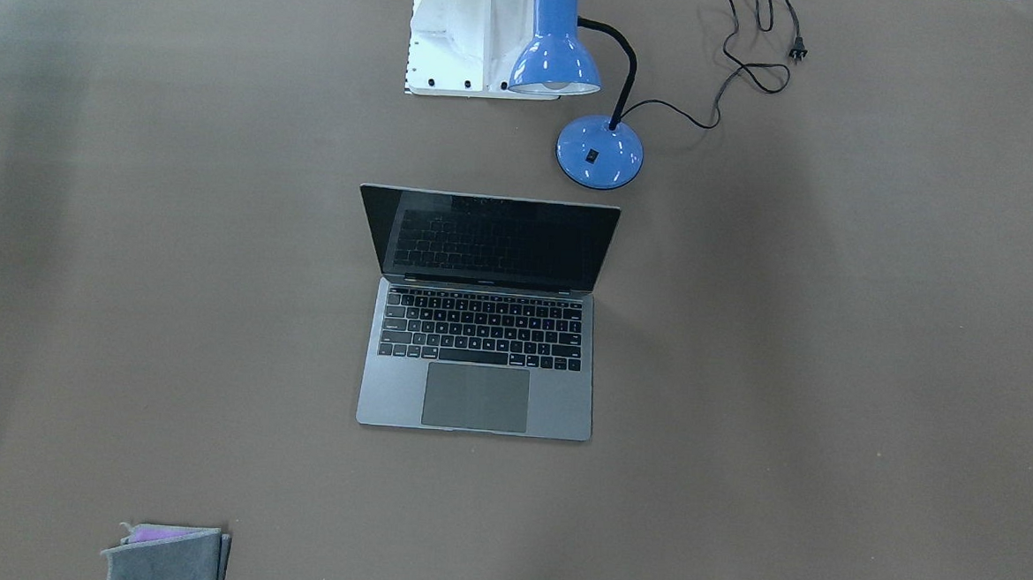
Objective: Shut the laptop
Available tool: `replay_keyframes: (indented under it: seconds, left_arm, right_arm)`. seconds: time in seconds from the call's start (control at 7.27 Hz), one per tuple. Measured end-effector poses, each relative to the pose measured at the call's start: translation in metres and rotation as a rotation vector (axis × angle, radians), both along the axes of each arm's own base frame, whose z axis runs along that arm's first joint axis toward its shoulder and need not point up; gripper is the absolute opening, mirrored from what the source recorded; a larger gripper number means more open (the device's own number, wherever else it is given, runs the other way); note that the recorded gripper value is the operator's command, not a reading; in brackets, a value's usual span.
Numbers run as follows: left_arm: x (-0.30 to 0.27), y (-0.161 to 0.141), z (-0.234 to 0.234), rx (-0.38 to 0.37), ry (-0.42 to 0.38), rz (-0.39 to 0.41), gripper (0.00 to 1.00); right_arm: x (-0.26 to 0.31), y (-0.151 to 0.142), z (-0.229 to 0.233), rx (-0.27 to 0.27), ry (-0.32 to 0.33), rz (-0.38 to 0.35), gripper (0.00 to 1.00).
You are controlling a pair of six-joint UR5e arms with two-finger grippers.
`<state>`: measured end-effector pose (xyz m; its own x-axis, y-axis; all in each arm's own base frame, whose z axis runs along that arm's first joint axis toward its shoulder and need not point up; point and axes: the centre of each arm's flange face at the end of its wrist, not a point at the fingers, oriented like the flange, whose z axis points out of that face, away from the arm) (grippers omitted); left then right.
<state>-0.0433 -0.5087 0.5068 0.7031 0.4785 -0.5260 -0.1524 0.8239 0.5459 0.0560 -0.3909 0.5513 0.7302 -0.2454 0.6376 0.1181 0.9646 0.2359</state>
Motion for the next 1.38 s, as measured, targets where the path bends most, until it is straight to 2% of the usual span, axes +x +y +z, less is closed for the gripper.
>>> replay_keyframes:
  seconds: [0.28, 0.55, 0.69, 0.96, 1.1, 1.24, 1.38]
  left_arm:
    - [0.004, -0.001, -0.012, -0.004, 0.069, -0.012, 0.98]
    - [0.007, -0.010, -0.035, 0.023, 0.107, -0.037, 0.98]
    - [0.012, -0.013, -0.045, 0.030, 0.131, -0.030, 0.98]
    - [0.043, -0.019, -0.067, 0.004, 0.202, 0.013, 0.96]
    - [0.067, -0.023, -0.080, -0.021, 0.239, 0.035, 0.67]
    - [0.092, -0.024, -0.094, -0.046, 0.277, 0.048, 0.30]
    - [0.121, -0.021, -0.104, -0.077, 0.320, 0.054, 0.00]
  right_arm:
    - [-0.001, -0.004, -0.007, 0.008, -0.011, 0.004, 1.00]
    - [-0.005, -0.004, -0.012, -0.005, -0.065, 0.010, 0.95]
    - [-0.009, -0.004, -0.015, -0.009, -0.111, 0.005, 0.79]
    - [-0.018, -0.004, -0.025, -0.043, -0.218, 0.009, 0.35]
    - [-0.024, -0.006, -0.032, -0.069, -0.260, 0.017, 0.03]
    - [-0.032, -0.009, -0.042, -0.097, -0.293, 0.026, 0.00]
    - [-0.044, -0.012, -0.058, -0.131, -0.317, 0.037, 0.00]
